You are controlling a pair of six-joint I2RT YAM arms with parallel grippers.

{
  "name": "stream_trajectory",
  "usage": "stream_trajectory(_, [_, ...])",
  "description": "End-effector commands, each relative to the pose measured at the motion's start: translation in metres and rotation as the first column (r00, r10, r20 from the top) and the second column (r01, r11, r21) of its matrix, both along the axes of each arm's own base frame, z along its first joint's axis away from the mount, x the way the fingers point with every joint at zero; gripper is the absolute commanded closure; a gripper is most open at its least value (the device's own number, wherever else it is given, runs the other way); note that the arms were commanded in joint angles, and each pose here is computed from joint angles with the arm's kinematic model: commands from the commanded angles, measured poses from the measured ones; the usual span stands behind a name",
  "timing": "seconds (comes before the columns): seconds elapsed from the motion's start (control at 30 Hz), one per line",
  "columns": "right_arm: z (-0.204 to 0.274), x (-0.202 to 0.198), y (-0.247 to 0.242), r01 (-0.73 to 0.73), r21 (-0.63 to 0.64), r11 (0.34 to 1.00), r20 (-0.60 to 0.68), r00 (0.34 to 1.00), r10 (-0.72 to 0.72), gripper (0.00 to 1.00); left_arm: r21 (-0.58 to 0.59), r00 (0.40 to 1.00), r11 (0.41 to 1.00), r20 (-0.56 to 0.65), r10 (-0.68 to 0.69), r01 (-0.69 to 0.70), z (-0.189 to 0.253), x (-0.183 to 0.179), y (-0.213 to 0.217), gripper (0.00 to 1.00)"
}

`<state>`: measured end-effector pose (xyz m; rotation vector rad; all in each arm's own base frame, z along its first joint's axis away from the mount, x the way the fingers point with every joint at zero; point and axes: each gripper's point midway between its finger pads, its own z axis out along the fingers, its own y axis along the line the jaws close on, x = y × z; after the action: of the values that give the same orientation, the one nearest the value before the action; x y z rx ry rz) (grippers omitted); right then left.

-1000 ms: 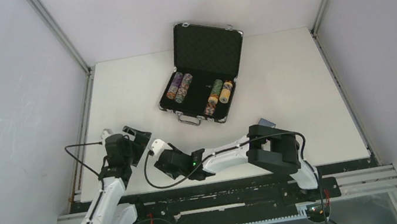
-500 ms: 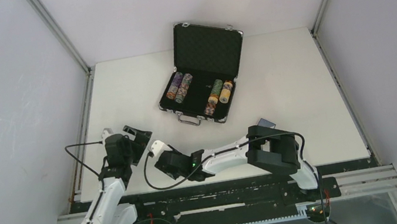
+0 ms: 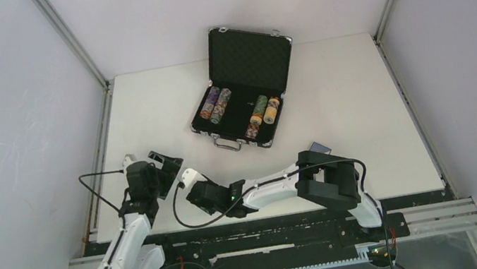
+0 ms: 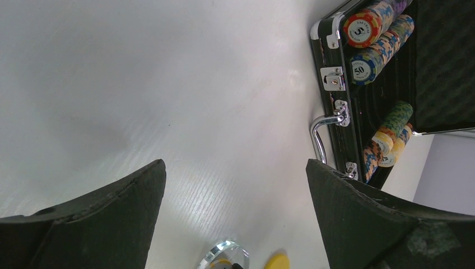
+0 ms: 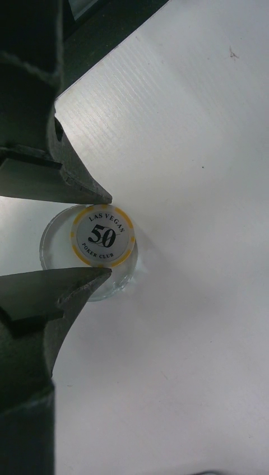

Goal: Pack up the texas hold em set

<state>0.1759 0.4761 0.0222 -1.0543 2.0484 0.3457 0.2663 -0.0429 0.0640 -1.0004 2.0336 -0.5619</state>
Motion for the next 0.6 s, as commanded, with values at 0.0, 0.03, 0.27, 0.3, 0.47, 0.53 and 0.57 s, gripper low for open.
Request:
stream_trajectory(0.0, [0.021, -0.002, 0.010, 0.000, 0.050, 0.999, 0.008, 1.000, 0.000, 0.59, -0.009, 1.000, 1.000, 0.025, -0.010, 0.010, 0.001, 0.001, -0.001, 0.00])
stream_trajectory(0.03, [0.022, -0.002, 0.010, 0.000, 0.054, 0.999, 0.011, 1.000, -0.001, 0.59, -0.009, 1.000, 1.000, 0.025, -0.010, 0.010, 0.001, 0.001, -0.001, 0.00])
stream_trajectory(0.27, [0.031, -0.003, 0.011, -0.003, 0.076, 0.997, 0.017, 1.000, 0.002, 0.58, -0.009, 1.000, 1.000, 0.026, -0.014, 0.015, 0.001, 0.001, -0.002, 0.00])
stream_trajectory(0.3, [0.031, -0.004, 0.011, -0.006, 0.076, 0.997, 0.017, 1.000, 0.004, 0.58, -0.010, 1.000, 1.000, 0.026, -0.014, 0.014, 0.001, 0.001, -0.002, 0.00])
stream_trajectory(0.47, [0.035, -0.005, 0.011, -0.017, 0.087, 0.996, 0.027, 1.000, 0.014, 0.60, -0.011, 0.999, 1.000, 0.028, -0.016, 0.016, 0.001, 0.001, -0.002, 0.00])
stream_trajectory(0.53, [0.033, -0.006, 0.011, -0.018, 0.081, 0.997, 0.030, 0.999, 0.016, 0.61, -0.010, 0.999, 1.000, 0.027, -0.018, 0.018, 0.001, 0.000, -0.003, 0.00])
stream_trajectory(0.57, [0.033, -0.006, 0.011, -0.016, 0.079, 0.997, 0.031, 0.999, 0.014, 0.62, -0.011, 0.999, 1.000, 0.027, -0.018, 0.018, 0.001, 0.000, -0.003, 0.00])
